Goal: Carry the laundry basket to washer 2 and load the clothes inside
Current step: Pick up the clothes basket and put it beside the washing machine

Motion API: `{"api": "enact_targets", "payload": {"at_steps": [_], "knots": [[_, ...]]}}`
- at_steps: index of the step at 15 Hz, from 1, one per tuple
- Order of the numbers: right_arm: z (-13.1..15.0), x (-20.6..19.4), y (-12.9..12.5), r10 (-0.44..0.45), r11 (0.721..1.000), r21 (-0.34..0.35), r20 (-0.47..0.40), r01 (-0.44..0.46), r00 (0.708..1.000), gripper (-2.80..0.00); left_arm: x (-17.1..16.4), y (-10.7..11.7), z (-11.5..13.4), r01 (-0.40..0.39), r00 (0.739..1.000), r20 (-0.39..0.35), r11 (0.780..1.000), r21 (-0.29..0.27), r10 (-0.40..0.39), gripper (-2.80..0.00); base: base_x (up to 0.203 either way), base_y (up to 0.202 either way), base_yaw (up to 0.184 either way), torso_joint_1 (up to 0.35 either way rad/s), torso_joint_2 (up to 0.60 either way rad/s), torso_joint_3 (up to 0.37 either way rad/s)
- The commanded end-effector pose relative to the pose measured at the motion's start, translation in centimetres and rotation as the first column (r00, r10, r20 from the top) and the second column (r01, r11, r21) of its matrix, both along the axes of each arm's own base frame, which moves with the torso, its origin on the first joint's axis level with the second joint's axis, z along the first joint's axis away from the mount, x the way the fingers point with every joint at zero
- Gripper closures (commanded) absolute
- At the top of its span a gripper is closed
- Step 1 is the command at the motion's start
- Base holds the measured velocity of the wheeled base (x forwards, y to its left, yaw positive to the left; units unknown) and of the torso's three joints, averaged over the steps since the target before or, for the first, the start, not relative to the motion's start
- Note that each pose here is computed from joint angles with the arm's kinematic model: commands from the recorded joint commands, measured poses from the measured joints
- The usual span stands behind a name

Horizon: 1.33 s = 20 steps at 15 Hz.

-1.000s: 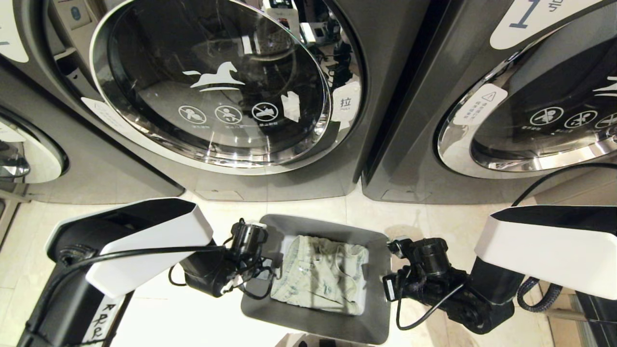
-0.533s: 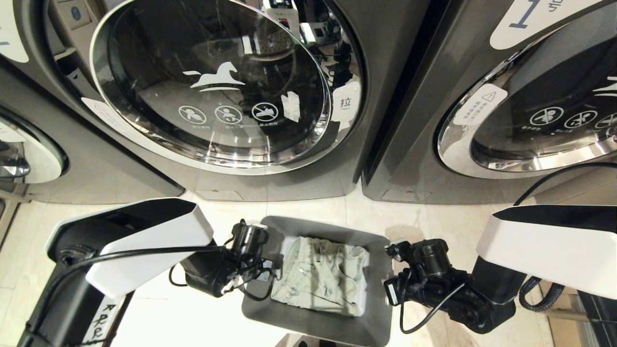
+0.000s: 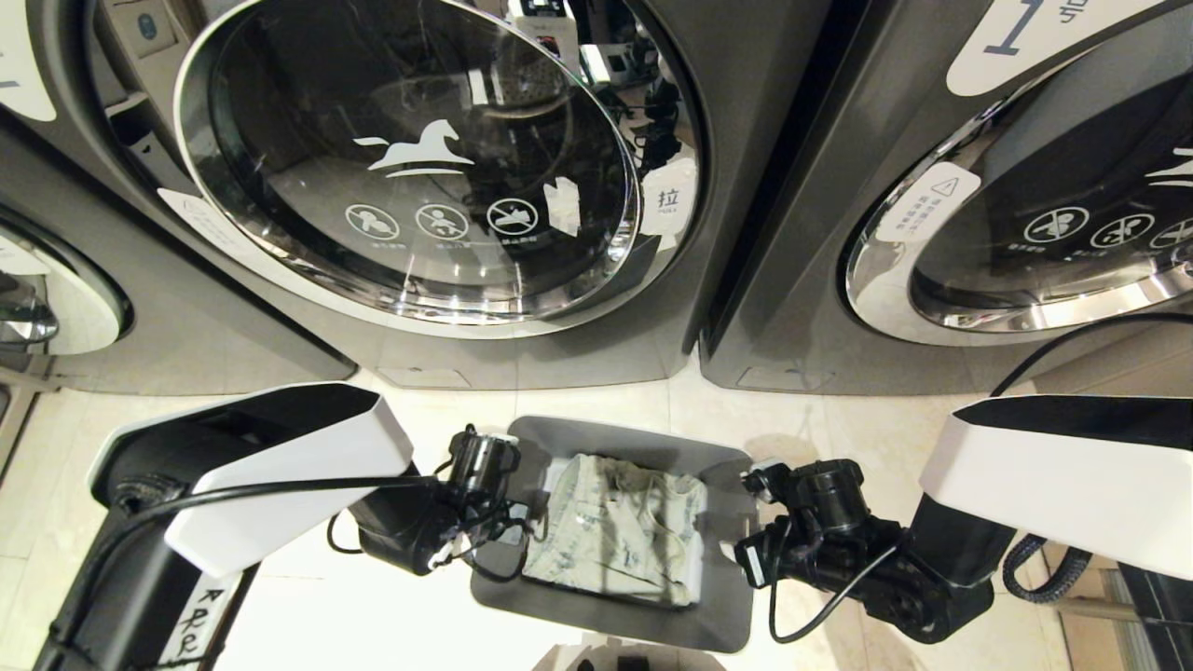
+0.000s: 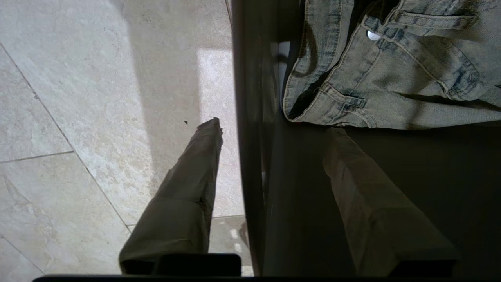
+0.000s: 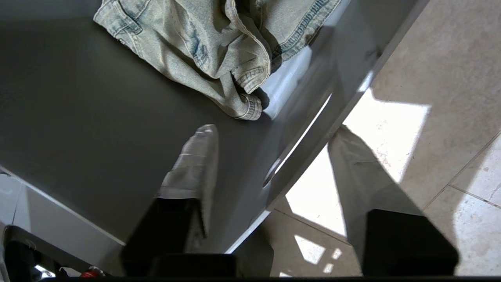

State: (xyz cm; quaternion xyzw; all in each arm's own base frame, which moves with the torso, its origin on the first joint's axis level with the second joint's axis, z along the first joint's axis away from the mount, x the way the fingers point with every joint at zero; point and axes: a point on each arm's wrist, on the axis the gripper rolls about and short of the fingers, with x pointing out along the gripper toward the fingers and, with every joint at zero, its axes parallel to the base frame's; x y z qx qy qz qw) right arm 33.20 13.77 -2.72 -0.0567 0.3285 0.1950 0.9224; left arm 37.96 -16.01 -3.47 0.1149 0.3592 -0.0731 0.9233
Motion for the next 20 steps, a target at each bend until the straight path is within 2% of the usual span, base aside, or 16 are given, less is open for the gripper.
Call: {"api": "enact_targets", "payload": {"at_steps": [1,5,8,10,14,15,20], "knots": [[0.0,0.0,0.0,-0.004,1.0,0.002,0.001,0.004,1.0,-2.8,0.0,0.0,0.1,-0.002,1.0,0.006,1.0,-0.002,0.002,-2.8,0.0,0.0,0.0,0.0,0.0,0.0],[0.9,-0.8,-0.5,-0.008,1.0,0.007,-0.001,0.008,1.0,-2.8,-0.7,0.3,0.9,-0.004,1.0,0.006,1.0,-0.004,0.004,-2.8,0.0,0.0,0.0,0.0,0.0,0.0],[2.3,-2.1,-1.0,-0.012,1.0,0.024,0.003,0.012,1.0,-2.8,-1.8,0.8,2.7,-0.035,0.999,0.014,0.998,-0.048,0.035,-2.8,0.0,0.0,0.0,0.0,0.0,0.0],[3.4,-3.3,-1.3,-0.011,0.998,0.058,-0.01,0.012,1.0,-2.8,-3.3,1.2,4.0,-0.045,0.999,0.004,0.996,-0.079,0.045,-2.8,0.0,0.0,0.0,0.0,0.0,0.0],[3.5,-5.9,-1.6,0.017,0.998,0.055,-0.06,-0.014,0.998,-2.8,-6.2,0.8,4.4,-0.057,0.998,-0.042,0.991,-0.12,0.052,-2.8,0.0,0.0,0.0,0.0,0.0,0.0],[3.4,-6.4,-1.7,0.023,0.999,0.051,-0.07,-0.019,0.997,0.0,-6.7,0.7,4.3,-0.055,0.997,-0.054,0.991,-0.119,0.049,0.0,0.0,0.0,0.0,0.0,0.0,0.0],[3.3,-8.0,-1.2,0.058,0.998,0.044,-0.092,-0.054,0.994,0.0,-8.8,0.4,4.0,-0.061,0.994,-0.1,0.99,-0.131,0.048,0.0,0.0,0.0,0.0,0.0,0.0,0.0]]}}
